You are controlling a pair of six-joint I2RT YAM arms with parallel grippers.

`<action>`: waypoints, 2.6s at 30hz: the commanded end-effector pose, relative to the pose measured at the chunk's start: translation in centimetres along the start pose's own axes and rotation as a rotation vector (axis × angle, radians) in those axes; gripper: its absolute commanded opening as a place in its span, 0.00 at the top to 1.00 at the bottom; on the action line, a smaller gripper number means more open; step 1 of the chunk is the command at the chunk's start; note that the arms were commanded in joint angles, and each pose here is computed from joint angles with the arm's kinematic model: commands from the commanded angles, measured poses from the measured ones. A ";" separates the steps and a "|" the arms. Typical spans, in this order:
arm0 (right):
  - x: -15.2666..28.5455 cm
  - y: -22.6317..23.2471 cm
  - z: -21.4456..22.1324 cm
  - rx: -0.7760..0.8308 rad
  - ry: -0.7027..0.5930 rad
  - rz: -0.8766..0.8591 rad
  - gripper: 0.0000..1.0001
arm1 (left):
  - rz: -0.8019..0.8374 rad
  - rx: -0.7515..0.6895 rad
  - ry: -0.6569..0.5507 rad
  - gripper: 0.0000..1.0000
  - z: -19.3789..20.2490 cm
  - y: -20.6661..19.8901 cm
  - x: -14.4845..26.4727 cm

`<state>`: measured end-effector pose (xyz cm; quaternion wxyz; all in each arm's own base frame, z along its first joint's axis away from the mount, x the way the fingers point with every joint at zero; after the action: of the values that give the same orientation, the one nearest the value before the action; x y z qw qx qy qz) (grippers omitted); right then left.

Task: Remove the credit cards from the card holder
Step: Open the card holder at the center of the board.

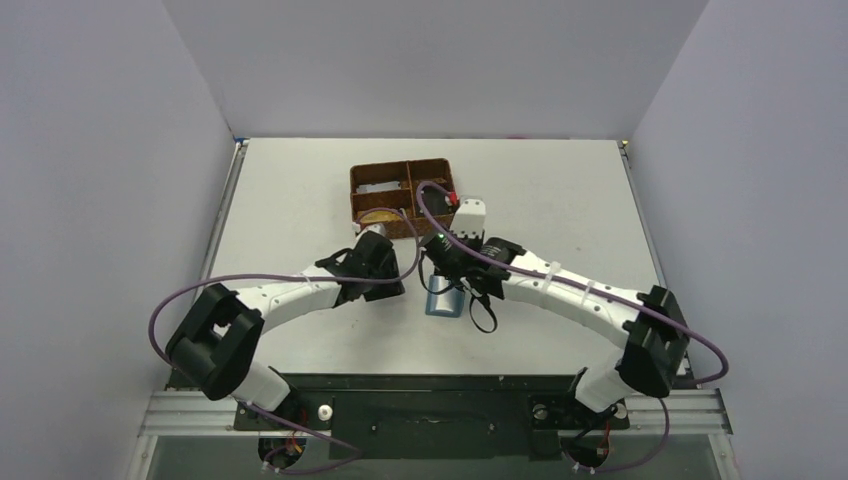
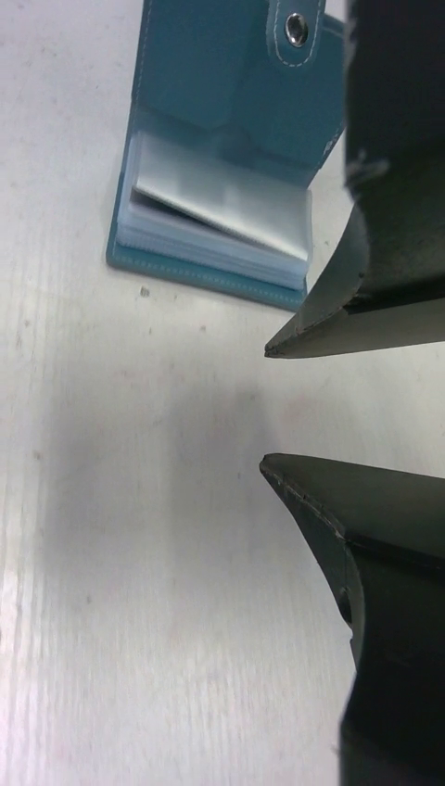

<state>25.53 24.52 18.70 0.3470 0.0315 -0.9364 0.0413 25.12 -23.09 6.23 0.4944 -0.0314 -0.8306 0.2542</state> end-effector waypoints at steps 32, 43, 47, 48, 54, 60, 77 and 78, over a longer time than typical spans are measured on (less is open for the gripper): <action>-9.0 -5.5 12.7 -0.109 0.278 0.022 0.87 | 0.165 -0.028 0.111 0.60 1.1 -5.1 -1.8; -10.6 -4.4 14.5 -0.101 0.330 -0.018 0.87 | 0.203 0.012 0.152 0.59 1.7 -6.2 -3.4; -10.9 -4.1 14.9 -0.094 0.343 -0.029 0.88 | 0.209 0.021 0.165 0.59 2.1 -6.2 -3.5; -11.0 -3.9 15.0 -0.095 0.347 -0.038 0.88 | 0.212 0.026 0.168 0.59 2.1 -6.1 -3.5; -10.6 -2.2 15.1 -0.077 0.351 -0.093 0.89 | 0.204 0.021 0.167 0.59 2.2 -6.1 -3.0; -9.4 1.5 15.6 -0.036 0.352 -0.167 0.90 | 0.103 -0.044 0.143 0.62 2.1 -5.0 -2.4; -8.5 1.8 14.5 -0.135 0.332 -0.265 0.90 | 0.035 -0.184 0.089 0.63 1.1 -5.7 0.6; -8.5 1.7 14.5 -0.138 0.334 -0.268 0.90 | 0.034 -0.184 0.087 0.63 1.1 -5.5 0.9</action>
<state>24.69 24.04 3.06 0.4560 0.0828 -0.8858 -0.0245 24.41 -26.72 5.70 0.5448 -0.0685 -0.8186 0.1682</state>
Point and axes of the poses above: each gripper's point midway between its finger pads, its own x axis back along the fingers, its own y axis along the line the jaws close on, z = x × y, the point moved 2 cm from there along x, back along the fingers, and after that the axes turned 11 degrees about x, right-handed, at the moved point
